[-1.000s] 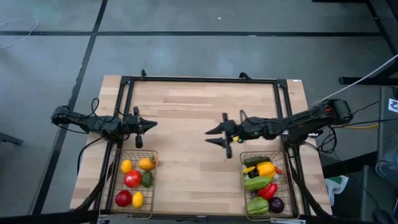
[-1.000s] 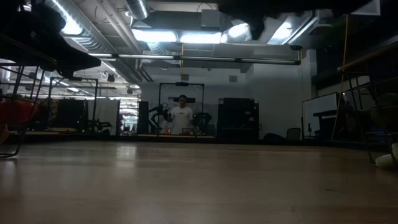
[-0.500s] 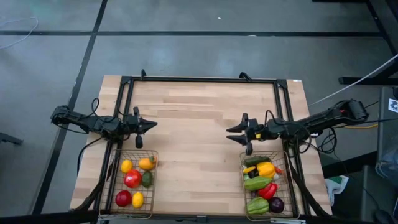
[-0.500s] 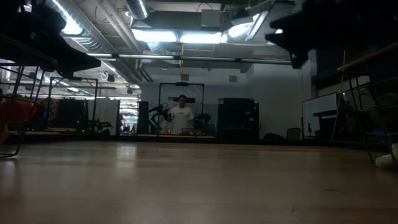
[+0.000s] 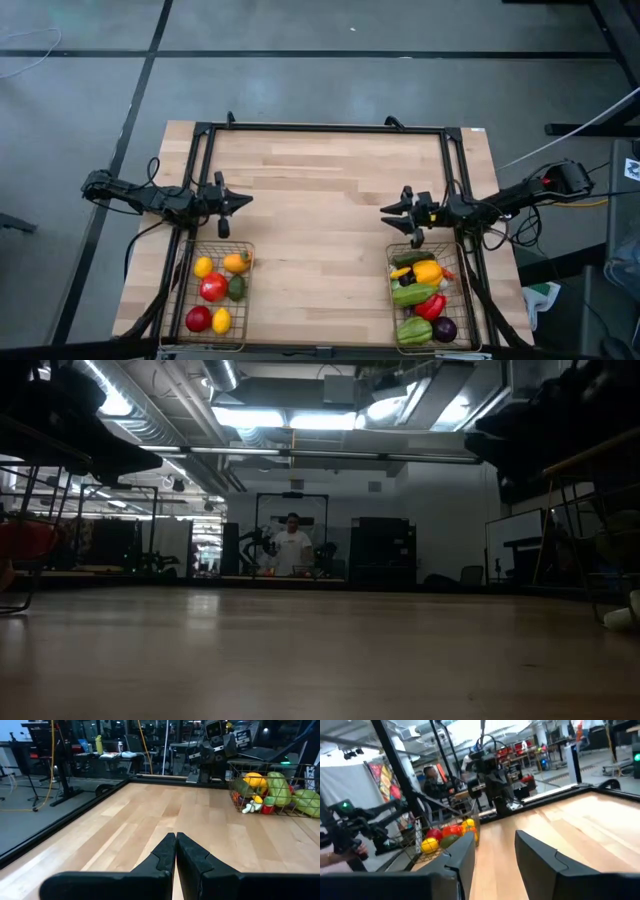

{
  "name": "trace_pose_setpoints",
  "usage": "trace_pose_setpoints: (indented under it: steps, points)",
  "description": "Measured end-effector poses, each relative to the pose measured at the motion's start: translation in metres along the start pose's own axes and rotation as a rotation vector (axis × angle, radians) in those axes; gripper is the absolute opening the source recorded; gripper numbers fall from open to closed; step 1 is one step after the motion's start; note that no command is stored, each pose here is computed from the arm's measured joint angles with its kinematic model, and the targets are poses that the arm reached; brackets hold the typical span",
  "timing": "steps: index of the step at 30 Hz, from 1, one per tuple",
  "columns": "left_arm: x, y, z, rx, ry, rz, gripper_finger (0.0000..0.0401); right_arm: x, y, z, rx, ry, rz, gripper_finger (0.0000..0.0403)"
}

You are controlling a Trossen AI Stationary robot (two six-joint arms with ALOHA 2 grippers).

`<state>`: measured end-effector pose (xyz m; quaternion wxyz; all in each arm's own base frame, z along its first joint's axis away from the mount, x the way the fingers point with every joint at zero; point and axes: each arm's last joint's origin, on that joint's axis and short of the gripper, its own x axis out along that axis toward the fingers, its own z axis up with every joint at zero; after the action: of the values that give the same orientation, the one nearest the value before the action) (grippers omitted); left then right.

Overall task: Sort produce into baskets
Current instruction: Return to Home Position

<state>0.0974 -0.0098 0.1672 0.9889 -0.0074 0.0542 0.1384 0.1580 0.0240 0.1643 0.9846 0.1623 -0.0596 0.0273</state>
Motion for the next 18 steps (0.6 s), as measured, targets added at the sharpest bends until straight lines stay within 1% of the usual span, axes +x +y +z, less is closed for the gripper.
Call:
trace_pose_setpoints:
  steps: [4, 8, 10, 13, 15, 18]
  points:
    - [0.000, 0.001, 0.000, -0.002, -0.005, 0.030, 0.0011, 0.000, 0.000, -0.001, -0.015, 0.014, -0.005, 0.0138]
    - [0.001, 0.005, 0.001, -0.014, -0.012, 0.106, 0.0011, 0.000, -0.001, -0.003, -0.031, 0.032, -0.009, 0.0138]
    - [0.001, 0.007, 0.001, -0.015, -0.013, 0.127, 0.0011, 0.000, -0.001, -0.002, -0.043, 0.025, -0.007, 0.0138]
    - [0.002, 0.009, 0.001, -0.004, -0.015, 0.147, 0.0011, -0.002, -0.001, -0.002, -0.077, 0.037, -0.015, 0.0138]
    - [0.002, 0.010, 0.002, -0.008, -0.019, 0.159, 0.0011, -0.003, -0.003, -0.004, -0.084, 0.069, -0.047, 0.0138]
    - [0.001, 0.012, 0.003, -0.018, -0.037, 0.167, 0.0011, -0.006, -0.004, -0.005, -0.090, 0.106, -0.066, 0.0138]
